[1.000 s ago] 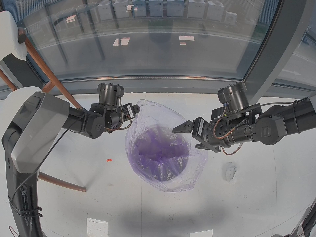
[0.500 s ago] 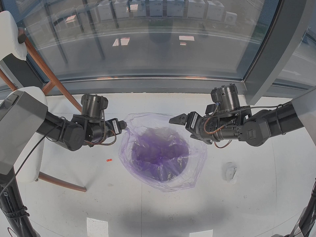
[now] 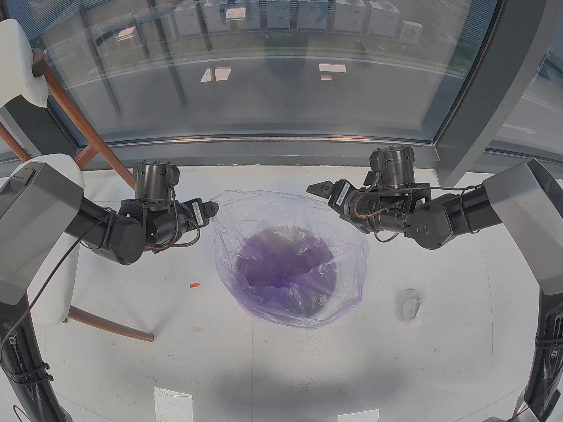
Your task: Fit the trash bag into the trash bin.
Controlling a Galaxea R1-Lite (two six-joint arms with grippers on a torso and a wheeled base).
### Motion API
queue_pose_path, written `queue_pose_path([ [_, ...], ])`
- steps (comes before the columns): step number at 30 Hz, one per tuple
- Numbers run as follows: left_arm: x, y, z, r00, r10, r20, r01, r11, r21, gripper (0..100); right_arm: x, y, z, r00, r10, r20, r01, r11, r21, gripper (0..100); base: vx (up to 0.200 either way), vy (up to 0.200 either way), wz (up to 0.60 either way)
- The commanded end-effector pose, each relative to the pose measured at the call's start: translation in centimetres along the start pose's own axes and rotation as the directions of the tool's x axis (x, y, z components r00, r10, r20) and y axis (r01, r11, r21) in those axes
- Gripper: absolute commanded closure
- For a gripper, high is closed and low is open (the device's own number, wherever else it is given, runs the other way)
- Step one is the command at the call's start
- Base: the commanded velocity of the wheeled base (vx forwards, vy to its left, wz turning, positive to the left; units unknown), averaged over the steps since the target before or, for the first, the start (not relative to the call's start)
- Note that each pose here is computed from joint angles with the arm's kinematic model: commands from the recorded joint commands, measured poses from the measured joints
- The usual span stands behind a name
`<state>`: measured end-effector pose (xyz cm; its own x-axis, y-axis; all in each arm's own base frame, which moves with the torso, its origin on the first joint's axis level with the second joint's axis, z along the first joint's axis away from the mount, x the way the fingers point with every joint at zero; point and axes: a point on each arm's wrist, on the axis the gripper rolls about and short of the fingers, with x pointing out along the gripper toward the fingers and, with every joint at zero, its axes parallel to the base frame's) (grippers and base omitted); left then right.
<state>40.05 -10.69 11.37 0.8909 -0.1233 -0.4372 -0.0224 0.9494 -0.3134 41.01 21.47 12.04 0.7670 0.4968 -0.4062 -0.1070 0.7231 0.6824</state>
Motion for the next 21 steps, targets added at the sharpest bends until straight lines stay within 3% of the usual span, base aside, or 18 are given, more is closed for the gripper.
queue_pose_path([
  [1, -0.8, 0.3, 0.2, 0.999, -0.021, 0.029, 0.021, 1.0, -0.008, 0, 0.7, -0.3, -0.3, 1.0, -0.004, -0.007, 0.004, 1.0, 0.001, 0, 0.0, 0.0, 0.0],
  [8, -1.3, 0.3, -0.2, 0.997, -0.064, 0.04, 0.065, 0.998, -0.015, 0, 0.6, -0.2, -0.6, 1.0, -0.006, -0.015, 0.006, 1.0, 0.001, 0, 0.0, 0.0, 0.0],
  [9, -2.3, 0.2, 0.3, 0.989, -0.13, 0.073, 0.131, 0.991, -0.013, 0, 0.6, -0.1, -0.7, 1.0, -0.005, -0.016, 0.005, 1.0, 0.0, 0, 0.0, 0.0, 0.0],
  [13, -3.6, 0.5, -0.6, 0.968, -0.242, 0.059, 0.243, 0.97, -0.005, 0, 0.6, -0.2, -0.7, 1.0, -0.006, -0.019, 0.006, 1.0, 0.0, 0, 0.0, 0.0, 0.0],
  [14, -4.2, 0.7, -1.3, 0.953, -0.301, 0.038, 0.302, 0.953, 0.001, 0, 0.7, -0.3, -0.8, 1.0, -0.009, -0.02, 0.009, 1.0, 0.001, 0, 0.0, 0.0, 0.0],
  [15, -4.3, 0.7, -1.3, 0.95, -0.309, 0.037, 0.309, 0.951, 0.001, 0, 0.7, -0.2, -0.8, 1.0, -0.008, -0.019, 0.008, 1.0, 0.001, 0, 0.0, 0.0, 0.0],
  [16, -5.0, 0.9, -1.9, 0.923, -0.385, 0.03, 0.384, 0.923, 0.02, 0, 0.7, -0.3, -0.8, 1.0, -0.009, -0.02, 0.009, 1.0, 0.001, 0, 0.0, 0.0, 0.0],
  [18, -5.8, 0.9, -2.1, 0.893, -0.447, 0.04, 0.446, 0.894, 0.035, 0, 0.7, -0.3, -0.8, 1.0, -0.008, -0.019, 0.008, 1.0, 0.001, 0, 0.0, 0.0, 0.0],
  [19, -7.0, 0.6, -1.7, 0.861, -0.507, 0.05, 0.504, 0.862, 0.053, 0, 0.7, -0.1, -0.7, 1.0, -0.005, -0.016, 0.005, 1.0, 0.0, 0, 0.0, 0.0, 0.0],
  [20, -7.2, 0.5, -1.7, 0.857, -0.513, 0.05, 0.51, 0.858, 0.055, 0, 0.7, -0.1, -0.7, 1.0, -0.005, -0.016, 0.005, 1.0, 0.0, 0, 0.0, 0.0, 0.0],
  [21, -8.3, 0.3, -1.3, 0.835, -0.548, 0.048, 0.545, 0.836, 0.061, 0, 0.6, -0.1, -0.7, 1.0, -0.003, -0.018, 0.003, 1.0, 0.0, 0, 0.0, 0.0, 0.0],
])
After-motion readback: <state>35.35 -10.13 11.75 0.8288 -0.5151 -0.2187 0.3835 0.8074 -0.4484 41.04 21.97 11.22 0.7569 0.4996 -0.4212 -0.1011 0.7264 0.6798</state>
